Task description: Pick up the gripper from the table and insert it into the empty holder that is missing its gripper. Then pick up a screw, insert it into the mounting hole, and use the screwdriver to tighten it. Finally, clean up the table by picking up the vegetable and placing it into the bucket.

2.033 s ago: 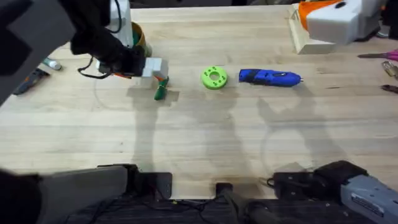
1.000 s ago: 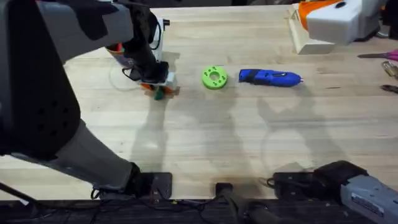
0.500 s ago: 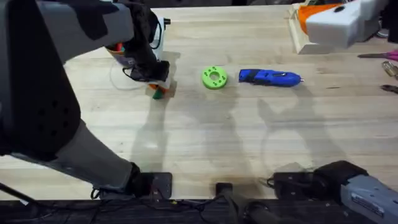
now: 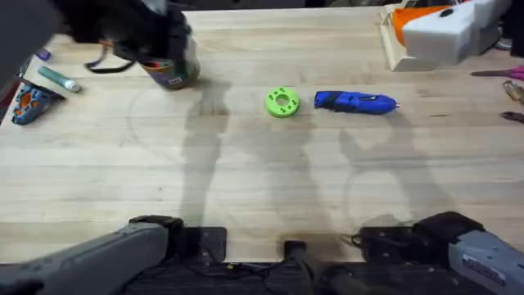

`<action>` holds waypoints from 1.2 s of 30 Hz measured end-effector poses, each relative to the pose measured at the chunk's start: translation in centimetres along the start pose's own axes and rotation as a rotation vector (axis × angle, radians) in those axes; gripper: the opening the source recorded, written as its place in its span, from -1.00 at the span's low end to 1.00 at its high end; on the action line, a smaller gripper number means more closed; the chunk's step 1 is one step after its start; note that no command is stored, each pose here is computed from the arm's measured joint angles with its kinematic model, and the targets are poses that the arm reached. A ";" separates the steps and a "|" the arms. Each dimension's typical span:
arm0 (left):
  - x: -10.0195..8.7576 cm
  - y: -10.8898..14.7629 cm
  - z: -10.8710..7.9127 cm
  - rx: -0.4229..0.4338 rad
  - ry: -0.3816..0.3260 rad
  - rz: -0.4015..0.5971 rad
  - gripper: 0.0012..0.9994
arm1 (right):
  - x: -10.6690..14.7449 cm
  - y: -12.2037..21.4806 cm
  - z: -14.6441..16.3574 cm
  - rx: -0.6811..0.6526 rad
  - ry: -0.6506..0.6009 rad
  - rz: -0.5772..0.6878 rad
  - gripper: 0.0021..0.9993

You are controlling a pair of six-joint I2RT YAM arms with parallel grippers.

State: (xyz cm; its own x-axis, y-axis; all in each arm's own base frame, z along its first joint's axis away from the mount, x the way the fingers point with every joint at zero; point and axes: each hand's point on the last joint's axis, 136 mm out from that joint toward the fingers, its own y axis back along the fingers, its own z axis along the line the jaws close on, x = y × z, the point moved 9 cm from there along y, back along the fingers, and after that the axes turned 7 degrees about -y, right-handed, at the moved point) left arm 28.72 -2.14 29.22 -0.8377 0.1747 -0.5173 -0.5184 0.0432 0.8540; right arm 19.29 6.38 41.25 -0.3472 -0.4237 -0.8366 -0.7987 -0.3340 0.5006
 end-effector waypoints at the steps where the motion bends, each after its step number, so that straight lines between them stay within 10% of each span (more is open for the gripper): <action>1: -0.1 0.7 0.4 -0.019 0.009 -0.025 -0.96 | 0.0 0.0 0.0 0.000 0.000 0.000 0.98; 8: -0.9 1.1 3.4 -0.127 0.030 -0.096 -0.96 | 0.0 0.0 0.0 0.000 0.000 0.000 0.98; 16: -2.5 -4.3 7.0 -0.191 0.084 -0.076 -0.96 | 0.0 0.0 0.0 0.000 0.000 0.000 0.98; 29: -2.7 -10.6 7.8 -0.176 0.077 0.004 -0.93 | 0.0 0.0 0.0 0.000 0.000 0.000 0.98; 36: -2.5 -10.6 7.8 -0.174 0.074 0.017 0.94 | 0.0 0.0 0.0 0.000 0.000 0.000 0.98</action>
State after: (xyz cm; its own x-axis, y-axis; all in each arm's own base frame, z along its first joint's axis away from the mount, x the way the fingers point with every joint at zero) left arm 37.65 4.61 21.93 -0.8535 0.1008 -0.5112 -0.5208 -0.1308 0.8436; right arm 19.29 6.38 41.25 -0.3471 -0.4236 -0.8367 -0.7986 -0.3343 0.5006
